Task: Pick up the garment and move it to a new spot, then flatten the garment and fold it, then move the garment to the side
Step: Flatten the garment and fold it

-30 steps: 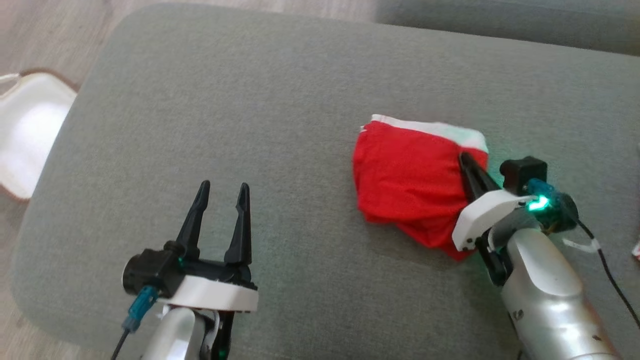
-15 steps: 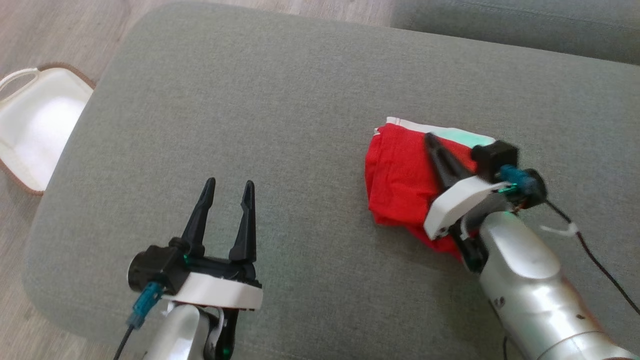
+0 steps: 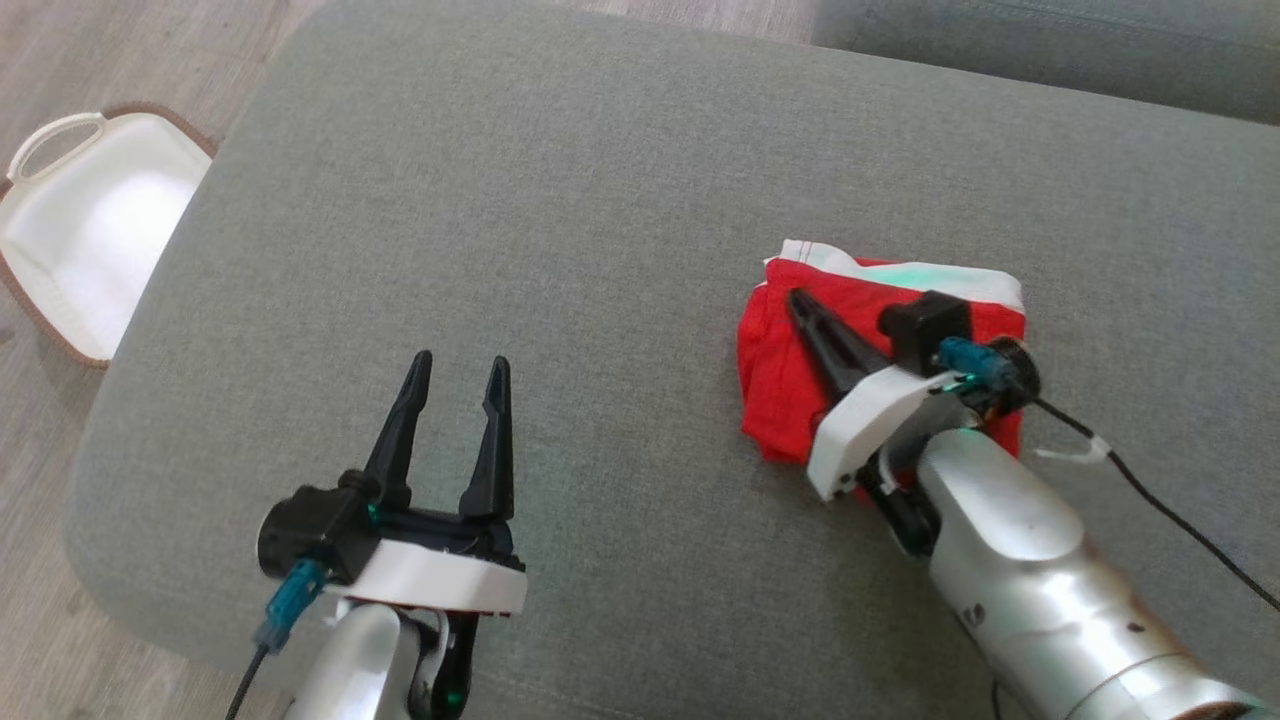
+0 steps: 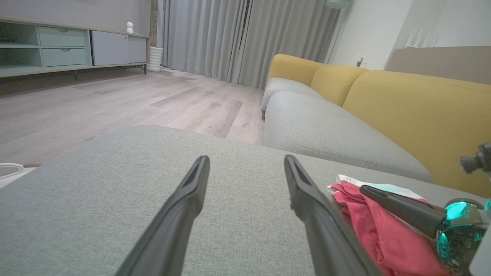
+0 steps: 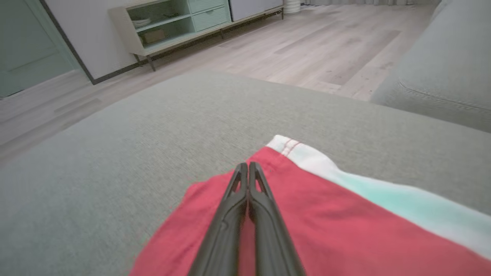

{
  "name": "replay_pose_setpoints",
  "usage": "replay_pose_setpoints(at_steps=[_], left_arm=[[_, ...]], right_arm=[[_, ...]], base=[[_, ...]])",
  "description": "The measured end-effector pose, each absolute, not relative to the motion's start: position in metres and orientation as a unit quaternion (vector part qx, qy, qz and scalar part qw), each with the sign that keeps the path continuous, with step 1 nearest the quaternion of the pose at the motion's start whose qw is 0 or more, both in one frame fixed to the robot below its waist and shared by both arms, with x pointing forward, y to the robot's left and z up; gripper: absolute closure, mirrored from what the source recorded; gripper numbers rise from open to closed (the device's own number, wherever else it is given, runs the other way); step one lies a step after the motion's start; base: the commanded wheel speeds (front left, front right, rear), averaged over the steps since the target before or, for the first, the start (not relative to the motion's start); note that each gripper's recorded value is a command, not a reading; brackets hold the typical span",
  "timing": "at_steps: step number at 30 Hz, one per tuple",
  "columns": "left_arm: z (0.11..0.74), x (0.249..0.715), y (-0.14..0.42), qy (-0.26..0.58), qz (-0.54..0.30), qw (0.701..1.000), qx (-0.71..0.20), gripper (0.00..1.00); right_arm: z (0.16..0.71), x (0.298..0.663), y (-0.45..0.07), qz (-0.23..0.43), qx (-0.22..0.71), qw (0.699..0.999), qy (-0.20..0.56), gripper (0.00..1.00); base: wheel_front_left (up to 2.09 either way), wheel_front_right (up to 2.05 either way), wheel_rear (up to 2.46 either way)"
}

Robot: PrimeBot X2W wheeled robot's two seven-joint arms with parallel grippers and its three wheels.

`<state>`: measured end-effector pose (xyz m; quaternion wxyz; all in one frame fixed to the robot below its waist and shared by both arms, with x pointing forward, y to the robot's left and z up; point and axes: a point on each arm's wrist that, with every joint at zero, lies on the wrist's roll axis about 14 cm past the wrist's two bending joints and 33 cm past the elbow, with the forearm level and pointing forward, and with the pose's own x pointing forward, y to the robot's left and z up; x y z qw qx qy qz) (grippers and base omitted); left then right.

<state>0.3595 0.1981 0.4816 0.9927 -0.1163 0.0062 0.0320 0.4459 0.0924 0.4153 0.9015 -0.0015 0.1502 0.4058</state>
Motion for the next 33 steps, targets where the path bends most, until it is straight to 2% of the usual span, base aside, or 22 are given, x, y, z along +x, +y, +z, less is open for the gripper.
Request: replay_pose_setpoints(at_steps=[4,7,16,21,24,28,29,30,31,33], left_arm=[[0.482,0.360,0.195,0.005,0.027,0.993,-0.117,0.00],[0.484,0.362,0.191,0.003,0.022,0.993,-0.118,0.00],[0.494,0.376,0.178,-0.014,-0.002,0.992,-0.125,0.00],[0.503,0.385,0.159,-0.025,-0.034,0.992,-0.122,0.00],[0.508,0.390,0.150,-0.032,-0.046,0.991,-0.125,0.00],[0.516,0.393,0.135,-0.040,-0.069,0.989,-0.123,0.00],[0.517,0.393,0.133,-0.042,-0.074,0.989,-0.123,0.00],[0.518,0.393,0.130,-0.043,-0.077,0.988,-0.124,0.00],[0.518,0.392,0.129,-0.043,-0.079,0.988,-0.124,0.00],[0.515,0.389,0.128,-0.038,-0.079,0.988,-0.125,0.00]], right_arm=[[0.404,0.425,0.100,0.433,-0.023,0.883,0.182,1.00],[0.401,0.421,0.095,0.427,-0.020,0.883,0.193,1.00],[0.441,0.456,0.043,0.341,0.021,0.932,0.119,1.00],[0.494,0.479,-0.005,0.275,0.014,0.961,0.029,1.00],[0.501,0.472,-0.043,0.226,0.015,0.974,0.007,1.00],[0.480,0.441,-0.086,0.170,0.019,0.985,0.026,1.00],[0.479,0.435,-0.095,0.156,0.022,0.987,0.026,0.73],[0.480,0.431,-0.104,0.142,0.026,0.989,0.023,0.26],[0.484,0.428,-0.112,0.130,0.029,0.991,0.015,0.00],[0.494,0.422,-0.121,0.115,0.038,0.993,-0.002,0.00]], base=[[0.00,0.00,0.00],[0.00,0.00,0.00],[0.00,0.00,0.00],[0.00,0.00,0.00],[0.00,0.00,0.00],[0.00,0.00,0.00],[0.00,0.00,0.00],[0.00,0.00,0.00],[0.00,0.00,0.00],[0.00,0.00,0.00]])
